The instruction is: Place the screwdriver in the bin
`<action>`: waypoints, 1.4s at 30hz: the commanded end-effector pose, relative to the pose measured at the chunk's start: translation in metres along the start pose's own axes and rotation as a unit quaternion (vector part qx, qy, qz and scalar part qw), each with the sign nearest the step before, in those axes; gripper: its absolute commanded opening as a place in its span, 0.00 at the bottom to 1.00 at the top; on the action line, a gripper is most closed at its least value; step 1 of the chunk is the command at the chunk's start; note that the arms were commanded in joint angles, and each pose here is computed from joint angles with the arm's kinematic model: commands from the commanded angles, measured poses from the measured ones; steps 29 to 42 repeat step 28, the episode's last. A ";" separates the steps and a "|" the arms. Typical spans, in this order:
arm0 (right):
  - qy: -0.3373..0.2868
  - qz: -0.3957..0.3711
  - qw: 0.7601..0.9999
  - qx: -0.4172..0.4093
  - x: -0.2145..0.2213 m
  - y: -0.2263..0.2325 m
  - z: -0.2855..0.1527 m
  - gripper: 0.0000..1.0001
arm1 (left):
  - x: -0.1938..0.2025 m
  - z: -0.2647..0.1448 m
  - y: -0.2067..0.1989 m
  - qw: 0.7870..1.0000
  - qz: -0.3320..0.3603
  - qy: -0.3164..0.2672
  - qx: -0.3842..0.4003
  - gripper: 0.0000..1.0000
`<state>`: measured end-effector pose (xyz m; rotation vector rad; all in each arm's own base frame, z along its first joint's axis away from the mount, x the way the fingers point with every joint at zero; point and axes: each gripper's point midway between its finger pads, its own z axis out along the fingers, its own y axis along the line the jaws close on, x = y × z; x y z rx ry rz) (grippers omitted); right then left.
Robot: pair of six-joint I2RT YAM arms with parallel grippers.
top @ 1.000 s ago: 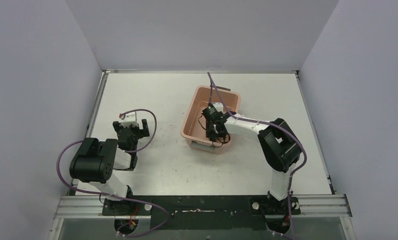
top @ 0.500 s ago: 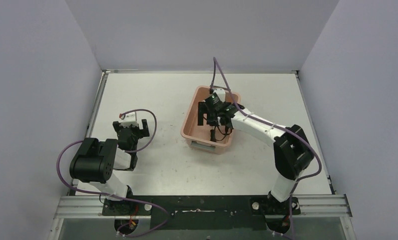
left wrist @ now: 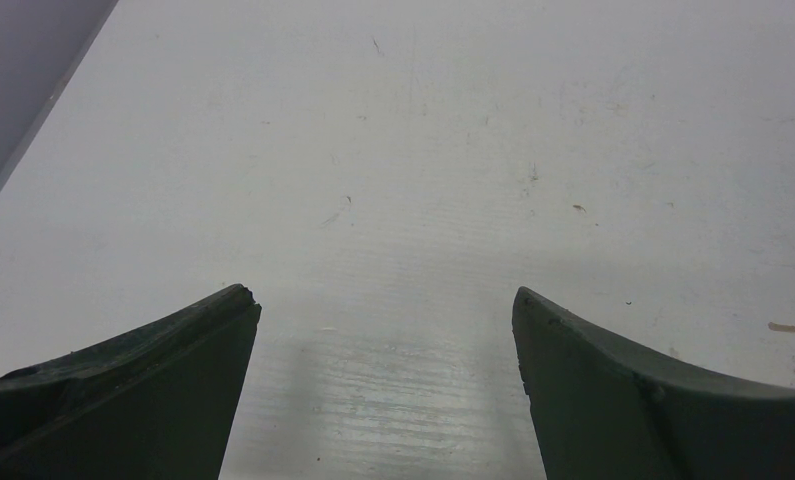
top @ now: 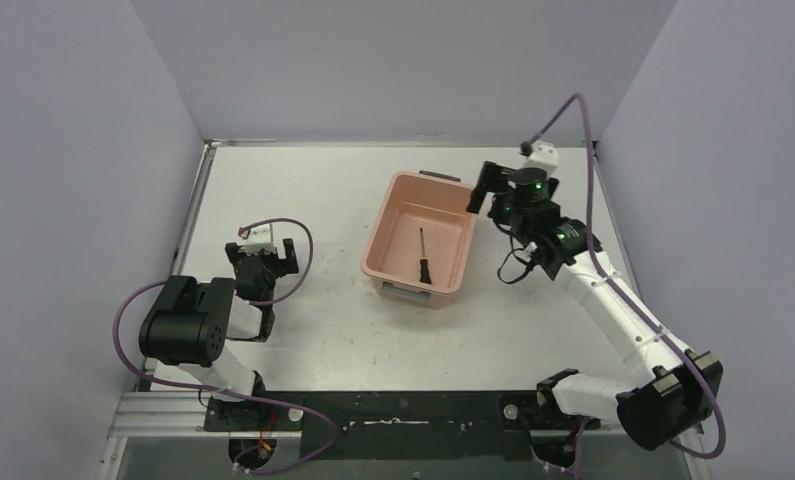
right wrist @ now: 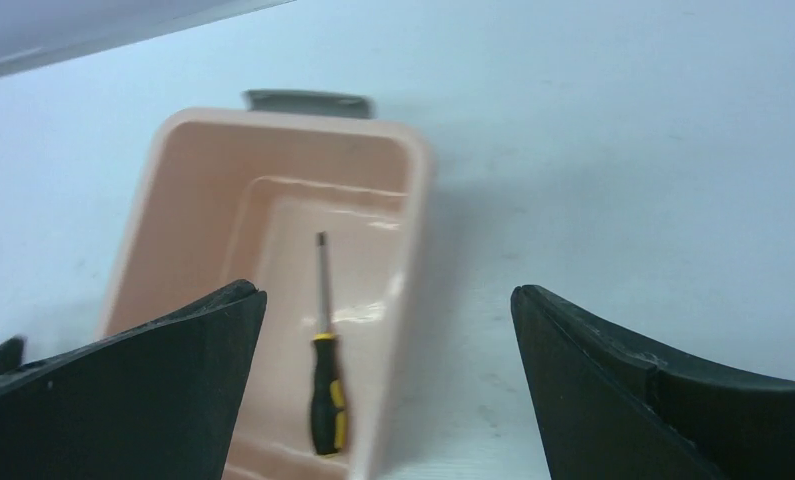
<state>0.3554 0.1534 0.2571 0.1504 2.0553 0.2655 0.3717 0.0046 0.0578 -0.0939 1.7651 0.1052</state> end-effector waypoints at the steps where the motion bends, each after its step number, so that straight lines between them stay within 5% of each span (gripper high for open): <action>1: -0.030 0.020 0.996 0.086 -0.001 -0.077 -0.004 1.00 | -0.017 0.005 -0.003 1.000 -0.006 -0.028 0.002 0.97; 7: -0.012 0.061 0.985 0.164 0.047 -0.167 0.003 1.00 | -0.018 0.005 -0.002 1.000 -0.006 -0.028 0.001 0.97; 13: -0.003 0.081 0.982 0.168 0.101 -0.202 0.017 1.00 | -0.018 0.005 -0.003 1.000 -0.006 -0.029 0.002 0.97; 22: 0.000 0.073 0.983 0.167 0.144 -0.214 0.027 1.00 | -0.018 0.005 -0.003 1.000 -0.006 -0.028 0.002 0.97; 42: -0.013 0.069 0.985 0.155 0.139 -0.210 0.026 1.00 | -0.017 0.004 0.001 1.000 -0.008 -0.028 -0.008 0.97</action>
